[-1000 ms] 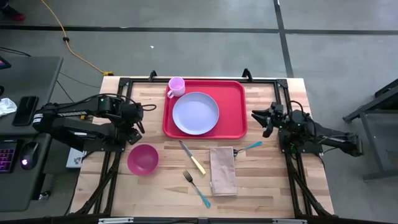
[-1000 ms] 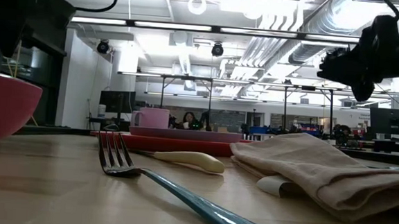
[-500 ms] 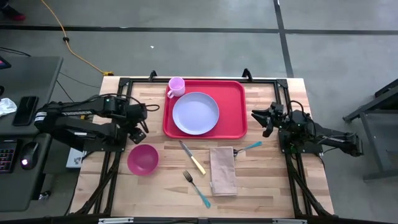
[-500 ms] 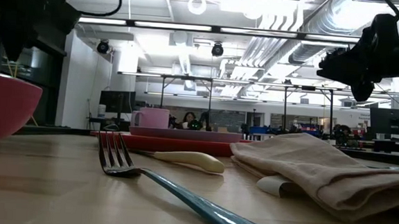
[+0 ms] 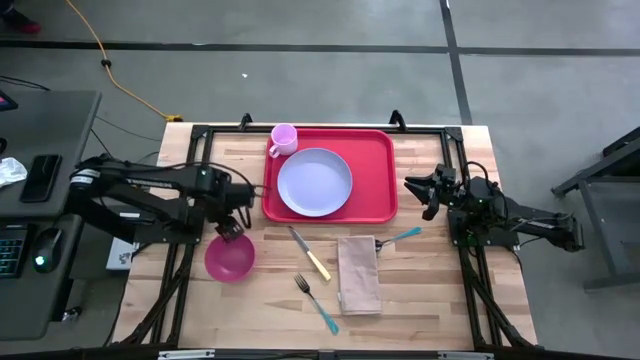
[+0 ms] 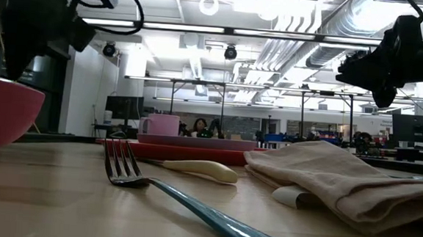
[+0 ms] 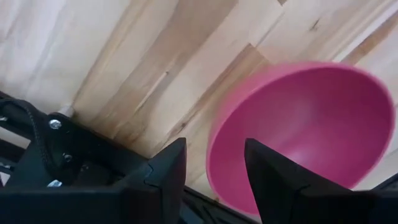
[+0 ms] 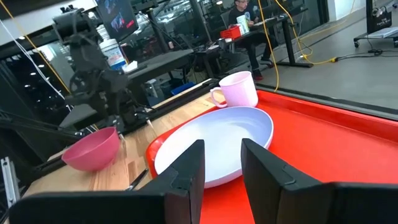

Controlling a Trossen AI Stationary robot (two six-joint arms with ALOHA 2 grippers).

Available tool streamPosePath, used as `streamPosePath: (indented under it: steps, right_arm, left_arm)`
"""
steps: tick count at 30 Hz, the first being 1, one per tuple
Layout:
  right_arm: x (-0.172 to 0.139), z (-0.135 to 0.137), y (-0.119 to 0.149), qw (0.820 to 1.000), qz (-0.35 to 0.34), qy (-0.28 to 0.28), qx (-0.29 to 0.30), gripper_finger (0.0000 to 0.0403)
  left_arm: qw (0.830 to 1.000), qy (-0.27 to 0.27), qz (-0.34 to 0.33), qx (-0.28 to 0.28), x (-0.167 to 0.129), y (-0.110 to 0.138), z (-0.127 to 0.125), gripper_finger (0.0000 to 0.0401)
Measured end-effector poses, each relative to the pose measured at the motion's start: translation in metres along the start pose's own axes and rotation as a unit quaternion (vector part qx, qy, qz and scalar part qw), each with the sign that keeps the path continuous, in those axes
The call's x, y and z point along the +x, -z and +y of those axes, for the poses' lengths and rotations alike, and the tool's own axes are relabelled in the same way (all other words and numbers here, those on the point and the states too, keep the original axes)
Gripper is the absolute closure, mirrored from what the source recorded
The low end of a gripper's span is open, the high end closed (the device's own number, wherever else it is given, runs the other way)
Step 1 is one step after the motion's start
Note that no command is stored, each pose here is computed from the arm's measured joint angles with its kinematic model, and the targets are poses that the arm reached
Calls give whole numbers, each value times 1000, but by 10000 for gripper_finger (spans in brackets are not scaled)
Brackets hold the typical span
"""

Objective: Set up tray
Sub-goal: Put the pink bowl on top of the light blue plate on the orange serving tray

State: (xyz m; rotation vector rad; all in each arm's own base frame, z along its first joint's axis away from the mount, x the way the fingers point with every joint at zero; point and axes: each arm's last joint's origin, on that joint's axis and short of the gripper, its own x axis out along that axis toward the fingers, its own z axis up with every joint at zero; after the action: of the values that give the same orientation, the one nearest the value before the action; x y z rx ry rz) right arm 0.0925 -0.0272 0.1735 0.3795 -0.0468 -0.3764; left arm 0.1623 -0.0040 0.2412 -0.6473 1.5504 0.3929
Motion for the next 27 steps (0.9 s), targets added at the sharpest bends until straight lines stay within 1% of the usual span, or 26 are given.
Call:
streamPosePath:
  steps: [4,7,12,17,23,27]
  right_arm:
    - [0,0,0,1000,-2,7,-1,320]
    - [0,-1,0,1000,-4,10,0,320]
    - [0,0,-1,1000,-6,8,1,320]
    - [0,0,-1,1000,-5,4,2,320]
    - [0,0,-1,1000,-2,-2,5,320]
    - [0,1,-1,1000,-1,-5,11,320]
  left_arm:
    - [999,-22,6,36,6,6,-12,208]
    - [998,-42,-11,44,7,11,-17,208]
    - [997,-46,-20,63,9,18,-25,208]
    - [995,-35,-32,85,11,21,-32,208]
    - [995,-53,-22,86,25,23,-27,208]
    - [994,-60,-18,85,29,24,-24,208]
